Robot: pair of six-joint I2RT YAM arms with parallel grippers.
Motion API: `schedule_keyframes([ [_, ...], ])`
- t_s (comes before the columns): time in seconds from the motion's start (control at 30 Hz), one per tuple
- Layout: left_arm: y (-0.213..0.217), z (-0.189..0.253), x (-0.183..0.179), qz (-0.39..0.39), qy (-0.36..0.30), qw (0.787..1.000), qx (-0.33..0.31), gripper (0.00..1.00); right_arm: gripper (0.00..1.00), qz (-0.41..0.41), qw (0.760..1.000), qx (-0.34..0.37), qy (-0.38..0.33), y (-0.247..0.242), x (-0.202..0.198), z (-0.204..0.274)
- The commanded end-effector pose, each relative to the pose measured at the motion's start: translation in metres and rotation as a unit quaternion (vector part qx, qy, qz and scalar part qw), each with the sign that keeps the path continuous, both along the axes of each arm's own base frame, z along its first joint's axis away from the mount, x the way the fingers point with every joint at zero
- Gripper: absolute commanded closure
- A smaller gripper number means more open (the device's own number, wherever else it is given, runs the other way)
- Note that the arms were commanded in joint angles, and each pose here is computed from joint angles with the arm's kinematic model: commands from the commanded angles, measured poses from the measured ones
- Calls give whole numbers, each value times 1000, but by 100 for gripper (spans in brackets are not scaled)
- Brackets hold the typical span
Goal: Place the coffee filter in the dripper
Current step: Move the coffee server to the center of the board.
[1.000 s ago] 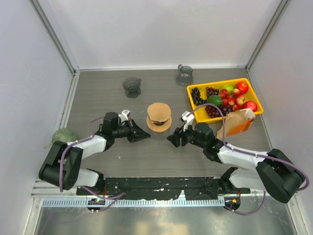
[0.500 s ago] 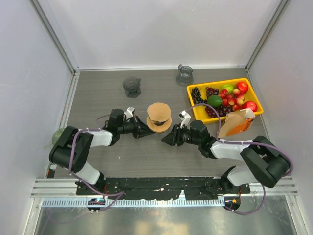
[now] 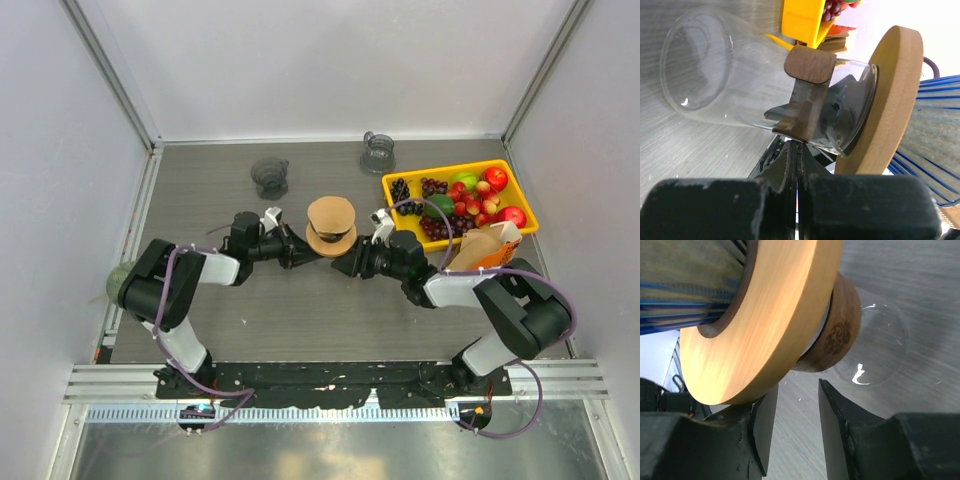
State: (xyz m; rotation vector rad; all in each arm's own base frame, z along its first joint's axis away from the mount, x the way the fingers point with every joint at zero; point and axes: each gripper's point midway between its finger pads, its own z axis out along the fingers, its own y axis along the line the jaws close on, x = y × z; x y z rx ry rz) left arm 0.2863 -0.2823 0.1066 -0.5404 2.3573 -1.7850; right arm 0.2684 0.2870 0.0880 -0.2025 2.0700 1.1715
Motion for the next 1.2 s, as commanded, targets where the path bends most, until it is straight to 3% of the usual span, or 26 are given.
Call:
schedule_keyframes([
  [0.0,-12,24,23,5,-51,998,-27,100,56,-17,998,18,-54,4,32,25],
  [0.37,-24,33,71,21,-84,995,-43,100,55,-37,994,13,-98,-1,95,38],
  [0.7,-8,9,103,48,-77,996,-11,100,55,-44,993,-3,-112,0,130,31],
  [1.07,25,-3,74,64,-51,996,30,99,53,-25,996,-14,-87,-24,97,41],
  [1.13,38,-2,64,66,-49,995,51,91,52,-16,992,-25,-121,-34,85,75],
  [1.17,46,0,58,67,-52,994,63,87,50,-16,994,-39,-99,-42,78,70],
])
